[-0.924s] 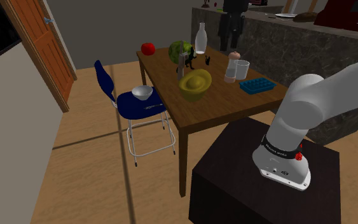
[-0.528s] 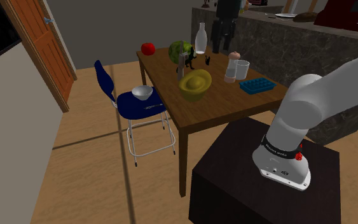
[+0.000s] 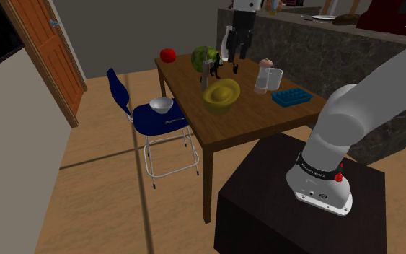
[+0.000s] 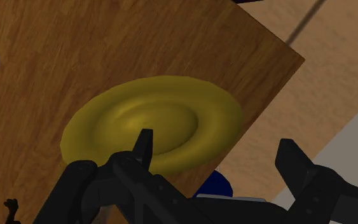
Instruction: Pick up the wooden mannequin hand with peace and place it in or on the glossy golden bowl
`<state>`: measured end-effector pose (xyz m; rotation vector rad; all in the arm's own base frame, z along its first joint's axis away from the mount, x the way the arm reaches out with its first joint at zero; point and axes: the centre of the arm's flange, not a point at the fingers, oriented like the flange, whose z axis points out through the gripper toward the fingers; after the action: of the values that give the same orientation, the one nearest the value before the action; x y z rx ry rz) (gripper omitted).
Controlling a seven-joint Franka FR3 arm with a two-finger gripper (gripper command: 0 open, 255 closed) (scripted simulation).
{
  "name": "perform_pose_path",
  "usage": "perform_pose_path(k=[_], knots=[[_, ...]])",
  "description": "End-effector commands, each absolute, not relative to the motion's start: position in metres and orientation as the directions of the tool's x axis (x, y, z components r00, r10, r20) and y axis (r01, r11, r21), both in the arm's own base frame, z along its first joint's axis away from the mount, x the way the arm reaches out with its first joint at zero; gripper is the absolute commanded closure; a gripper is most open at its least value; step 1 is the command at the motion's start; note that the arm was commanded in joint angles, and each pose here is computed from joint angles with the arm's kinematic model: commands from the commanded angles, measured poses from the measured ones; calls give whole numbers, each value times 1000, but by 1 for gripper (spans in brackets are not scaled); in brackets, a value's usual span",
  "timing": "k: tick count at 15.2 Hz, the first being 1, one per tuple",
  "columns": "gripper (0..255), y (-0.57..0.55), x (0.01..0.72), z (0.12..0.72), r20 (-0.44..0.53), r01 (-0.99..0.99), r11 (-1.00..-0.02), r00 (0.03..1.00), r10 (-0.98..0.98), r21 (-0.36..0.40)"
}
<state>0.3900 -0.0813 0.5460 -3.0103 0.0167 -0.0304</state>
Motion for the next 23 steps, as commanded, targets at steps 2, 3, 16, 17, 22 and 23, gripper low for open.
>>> perform_pose_path(k=[2, 3, 16, 17, 22, 23], knots=[[0, -103, 418, 533, 44, -15, -991, 999, -21, -130], [0, -110, 427, 529, 51, -16, -991, 998, -23, -130], [0, -206, 546, 481, 147, -38, -990, 987, -57, -132], [0, -213, 555, 478, 155, -39, -990, 986, -60, -133], [0, -242, 592, 461, 183, -46, -990, 981, -70, -134], [0, -241, 593, 456, 183, -46, -990, 981, -70, -134]])
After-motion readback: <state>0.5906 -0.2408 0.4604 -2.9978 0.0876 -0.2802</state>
